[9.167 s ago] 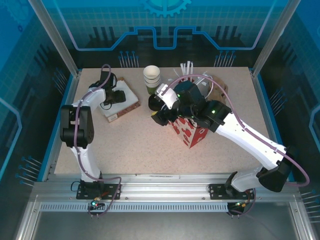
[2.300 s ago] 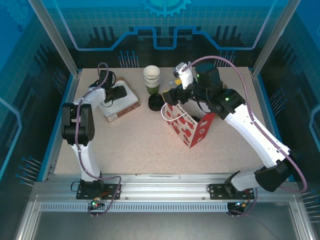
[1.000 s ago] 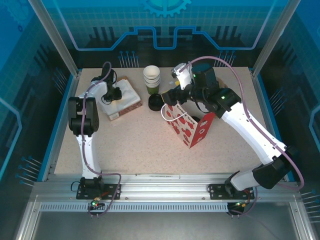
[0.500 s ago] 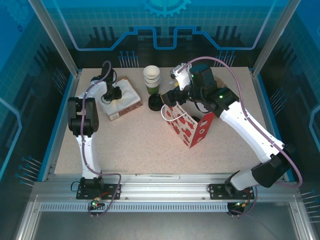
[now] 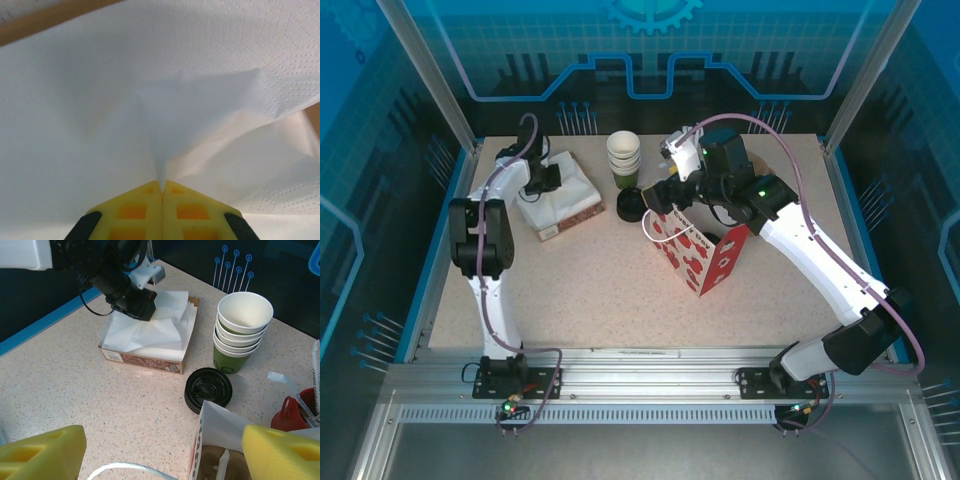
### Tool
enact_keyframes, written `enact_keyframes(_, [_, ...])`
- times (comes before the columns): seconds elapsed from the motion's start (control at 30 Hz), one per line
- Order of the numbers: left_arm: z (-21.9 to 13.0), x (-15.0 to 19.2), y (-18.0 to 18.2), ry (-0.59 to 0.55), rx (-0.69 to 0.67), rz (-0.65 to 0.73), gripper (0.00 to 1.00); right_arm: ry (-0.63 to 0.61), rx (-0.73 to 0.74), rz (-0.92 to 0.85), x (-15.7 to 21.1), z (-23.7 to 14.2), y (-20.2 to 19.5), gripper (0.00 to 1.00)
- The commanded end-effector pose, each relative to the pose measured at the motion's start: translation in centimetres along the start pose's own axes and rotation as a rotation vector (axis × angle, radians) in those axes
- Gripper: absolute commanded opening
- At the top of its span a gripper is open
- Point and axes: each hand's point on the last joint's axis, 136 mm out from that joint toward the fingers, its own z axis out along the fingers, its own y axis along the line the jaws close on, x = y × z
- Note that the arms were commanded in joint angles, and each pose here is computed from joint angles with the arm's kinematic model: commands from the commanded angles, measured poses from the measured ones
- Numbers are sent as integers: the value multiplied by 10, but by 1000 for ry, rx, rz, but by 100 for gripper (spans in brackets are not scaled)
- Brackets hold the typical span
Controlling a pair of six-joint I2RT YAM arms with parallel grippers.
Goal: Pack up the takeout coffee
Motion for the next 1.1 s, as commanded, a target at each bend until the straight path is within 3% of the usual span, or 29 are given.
enact_keyframes(0.0, [-41, -19, -4, -94, 36, 2, 3, -12, -23, -11, -6, -6, 12, 83])
enact_keyframes(0.3, [-107, -30, -21, -245, 144, -39, 0, -23, -34, -4, -10, -11, 19, 83])
enact_keyframes(0.57, [-155, -19, -33, -351, 266, -90, 0, -18, -75, -37, -17, 0, 43, 83])
enact_keyframes(0.9, [-93, 0, -42, -228, 263, -64, 16, 11, -69, -36, -12, 12, 43, 83])
enact_keyframes(1.07, [-70, 1, -27, -182, 184, -68, 36, 29, -62, -36, -9, 13, 42, 83])
